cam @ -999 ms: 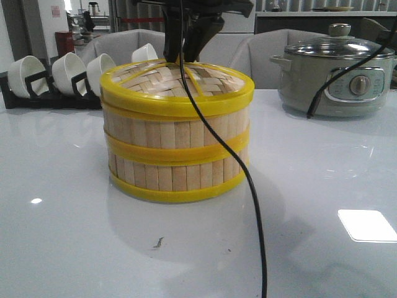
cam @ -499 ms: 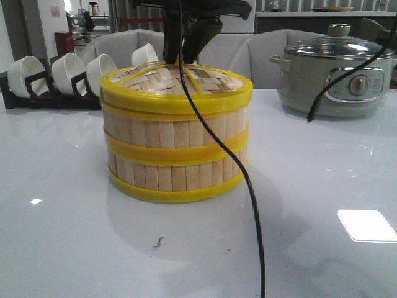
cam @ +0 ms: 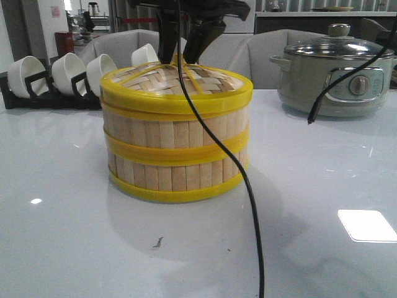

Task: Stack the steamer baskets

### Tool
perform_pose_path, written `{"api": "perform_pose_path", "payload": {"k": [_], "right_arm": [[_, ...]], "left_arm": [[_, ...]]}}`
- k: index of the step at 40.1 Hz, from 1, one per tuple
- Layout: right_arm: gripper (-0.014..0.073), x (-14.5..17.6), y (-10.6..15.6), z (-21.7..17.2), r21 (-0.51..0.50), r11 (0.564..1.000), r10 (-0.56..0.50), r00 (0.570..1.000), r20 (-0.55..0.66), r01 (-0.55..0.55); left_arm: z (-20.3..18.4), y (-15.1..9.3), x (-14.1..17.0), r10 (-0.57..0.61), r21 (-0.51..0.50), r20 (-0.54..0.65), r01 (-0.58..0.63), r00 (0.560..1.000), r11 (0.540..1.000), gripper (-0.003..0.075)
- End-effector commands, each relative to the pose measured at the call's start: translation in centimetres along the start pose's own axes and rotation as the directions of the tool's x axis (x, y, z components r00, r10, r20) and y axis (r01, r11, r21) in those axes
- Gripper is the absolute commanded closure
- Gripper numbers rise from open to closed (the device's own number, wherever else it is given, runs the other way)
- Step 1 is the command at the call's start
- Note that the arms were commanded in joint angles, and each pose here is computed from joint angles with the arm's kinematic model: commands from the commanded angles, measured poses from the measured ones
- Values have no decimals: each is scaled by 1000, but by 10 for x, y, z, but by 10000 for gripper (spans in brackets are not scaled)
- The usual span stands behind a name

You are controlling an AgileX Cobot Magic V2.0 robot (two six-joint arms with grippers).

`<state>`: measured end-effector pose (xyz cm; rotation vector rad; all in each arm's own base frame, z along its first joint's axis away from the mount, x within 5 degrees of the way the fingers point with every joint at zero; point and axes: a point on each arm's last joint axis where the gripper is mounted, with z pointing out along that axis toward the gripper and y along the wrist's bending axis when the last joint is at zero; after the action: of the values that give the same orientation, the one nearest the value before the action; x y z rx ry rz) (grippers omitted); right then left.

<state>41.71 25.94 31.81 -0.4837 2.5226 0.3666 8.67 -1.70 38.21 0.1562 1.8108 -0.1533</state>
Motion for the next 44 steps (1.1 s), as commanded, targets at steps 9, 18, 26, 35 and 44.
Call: {"api": "perform_pose_path", "payload": {"k": [9,18,26,35,44], "right_arm": [[218,-26,8,-85,-23,999,-25,958,285,33],[218,-26,-4,-144,76,996,-81,897,434,53],[224,6,-30,-201,107,994,-93,763,640,32],[224,99,-63,-247,141,990,-99,599,794,-24],[224,205,-88,-266,215,967,-105,549,829,-140]], "left_arm": [[-3,-1,-15,-3,15,109,1,994,1000,625],[-3,-1,-15,-3,15,109,1,994,1000,625],[-3,-1,-15,-3,15,109,1,994,1000,625],[-3,-1,-15,-3,15,109,1,994,1000,625],[-3,-1,-15,-3,15,109,1,994,1000,625]]}}
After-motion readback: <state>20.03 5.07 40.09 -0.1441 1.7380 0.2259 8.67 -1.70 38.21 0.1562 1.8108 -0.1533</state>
